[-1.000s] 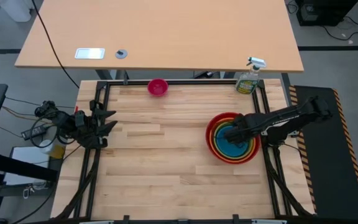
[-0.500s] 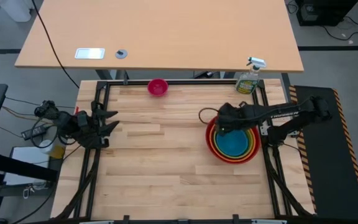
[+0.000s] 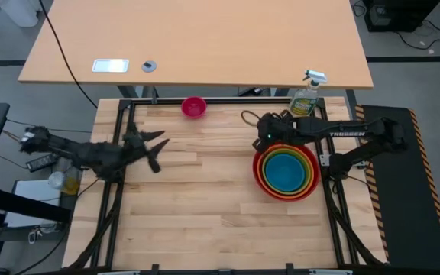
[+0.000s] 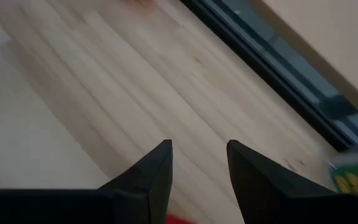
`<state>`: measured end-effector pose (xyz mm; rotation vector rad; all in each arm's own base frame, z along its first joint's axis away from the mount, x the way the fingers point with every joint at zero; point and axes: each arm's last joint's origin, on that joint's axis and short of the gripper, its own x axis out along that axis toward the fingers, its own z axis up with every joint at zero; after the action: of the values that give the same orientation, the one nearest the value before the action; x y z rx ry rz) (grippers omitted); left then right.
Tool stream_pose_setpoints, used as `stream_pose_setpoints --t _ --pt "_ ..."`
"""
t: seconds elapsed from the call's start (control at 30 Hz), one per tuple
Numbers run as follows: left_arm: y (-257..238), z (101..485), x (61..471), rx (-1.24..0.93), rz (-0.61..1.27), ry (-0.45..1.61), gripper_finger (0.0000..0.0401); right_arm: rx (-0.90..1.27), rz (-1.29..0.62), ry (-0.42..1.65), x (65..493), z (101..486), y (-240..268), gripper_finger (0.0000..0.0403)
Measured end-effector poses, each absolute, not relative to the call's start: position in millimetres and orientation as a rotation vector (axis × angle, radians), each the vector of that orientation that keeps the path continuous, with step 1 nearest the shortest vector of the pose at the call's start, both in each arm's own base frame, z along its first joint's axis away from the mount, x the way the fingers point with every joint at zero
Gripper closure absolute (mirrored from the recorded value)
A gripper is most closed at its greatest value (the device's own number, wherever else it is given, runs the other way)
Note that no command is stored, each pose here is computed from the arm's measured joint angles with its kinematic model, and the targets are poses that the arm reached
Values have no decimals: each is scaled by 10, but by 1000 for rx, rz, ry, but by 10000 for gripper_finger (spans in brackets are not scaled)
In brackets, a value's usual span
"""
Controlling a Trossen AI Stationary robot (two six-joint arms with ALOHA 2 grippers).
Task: Nest bowls inside each other
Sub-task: Stack the pink bowl on the blue bowl
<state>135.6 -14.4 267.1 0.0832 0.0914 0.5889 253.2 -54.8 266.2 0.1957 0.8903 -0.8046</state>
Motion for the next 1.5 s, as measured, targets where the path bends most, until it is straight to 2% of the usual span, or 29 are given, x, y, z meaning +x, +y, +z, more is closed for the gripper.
stream_pose_setpoints --t 0.3,0.8,1.13,1.27,1.5 --pt "526 2446 1953 164 630 506 248 170 -752 821 2596 2719 -692 242" --pt "1432 1984 2602 412 494 913 248 92 -608 561 2842 2834 -353 242" --pt "1811 1872 2799 400 518 1013 248 42 -596 527 2834 2613 -296 242" --pt "1862 1768 2827 404 456 1082 247 46 -587 527 2835 2614 -293 242" --pt "1913 1551 2859 478 491 1197 218 54 -562 530 2838 2611 -279 242"
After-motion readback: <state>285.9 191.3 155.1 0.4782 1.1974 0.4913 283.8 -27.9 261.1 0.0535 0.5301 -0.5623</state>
